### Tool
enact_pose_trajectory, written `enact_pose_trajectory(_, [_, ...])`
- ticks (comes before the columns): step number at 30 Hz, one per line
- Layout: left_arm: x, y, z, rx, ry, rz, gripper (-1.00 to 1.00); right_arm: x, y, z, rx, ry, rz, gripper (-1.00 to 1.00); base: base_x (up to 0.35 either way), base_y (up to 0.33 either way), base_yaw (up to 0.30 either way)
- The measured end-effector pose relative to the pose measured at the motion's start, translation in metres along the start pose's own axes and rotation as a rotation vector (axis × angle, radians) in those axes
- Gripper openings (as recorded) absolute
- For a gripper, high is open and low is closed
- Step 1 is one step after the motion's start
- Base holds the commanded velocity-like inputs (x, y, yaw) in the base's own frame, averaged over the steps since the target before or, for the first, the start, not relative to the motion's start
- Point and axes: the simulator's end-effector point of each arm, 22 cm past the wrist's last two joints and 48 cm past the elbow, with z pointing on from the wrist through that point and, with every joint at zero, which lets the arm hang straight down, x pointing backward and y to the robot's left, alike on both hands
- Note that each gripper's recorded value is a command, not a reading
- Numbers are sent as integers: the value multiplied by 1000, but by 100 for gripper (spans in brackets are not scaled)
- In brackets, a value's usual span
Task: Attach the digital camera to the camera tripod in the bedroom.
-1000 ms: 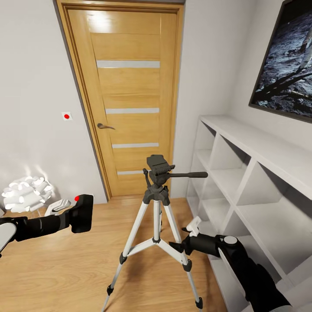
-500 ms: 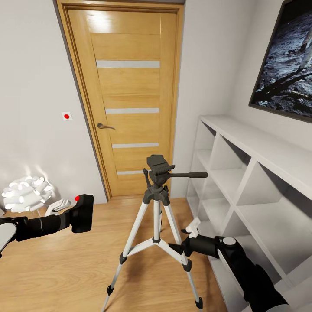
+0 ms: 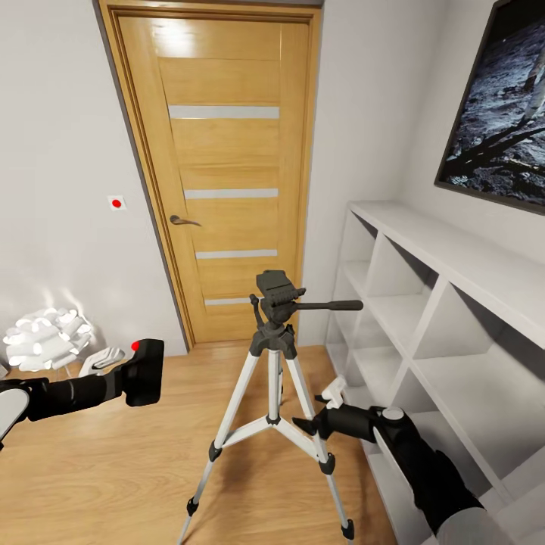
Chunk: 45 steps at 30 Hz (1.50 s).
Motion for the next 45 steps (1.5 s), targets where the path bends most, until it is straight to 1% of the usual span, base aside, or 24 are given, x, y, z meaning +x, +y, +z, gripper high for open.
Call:
enact_pose_trajectory(4, [0,0,0,0,0,0,-100,0,-10,5,6,-3,-2,100,0,0,0])
enact_pose_trajectory(6, [0,0,0,0,0,0,-100,1,-12,8,6,-1,3,100,0,0,0])
enact_pose_trajectory(12, [0,0,0,1,1,0,-100,0,-12,14,0,-10,2,100,0,0,0])
enact_pose_trajectory(28, [0,-1,0,1,1,0,-100,2,-11,17,-2,-10,2,100,0,0,0])
enact_pose_trajectory(29, [0,-1,0,1,1,0,-100,2,-11,17,-2,-10,2,-100,0,0,0])
enact_pose_trajectory(45, [1,-1,1,3,3,1,-100,3,-11,17,-1,-7,2,-100,0,0,0])
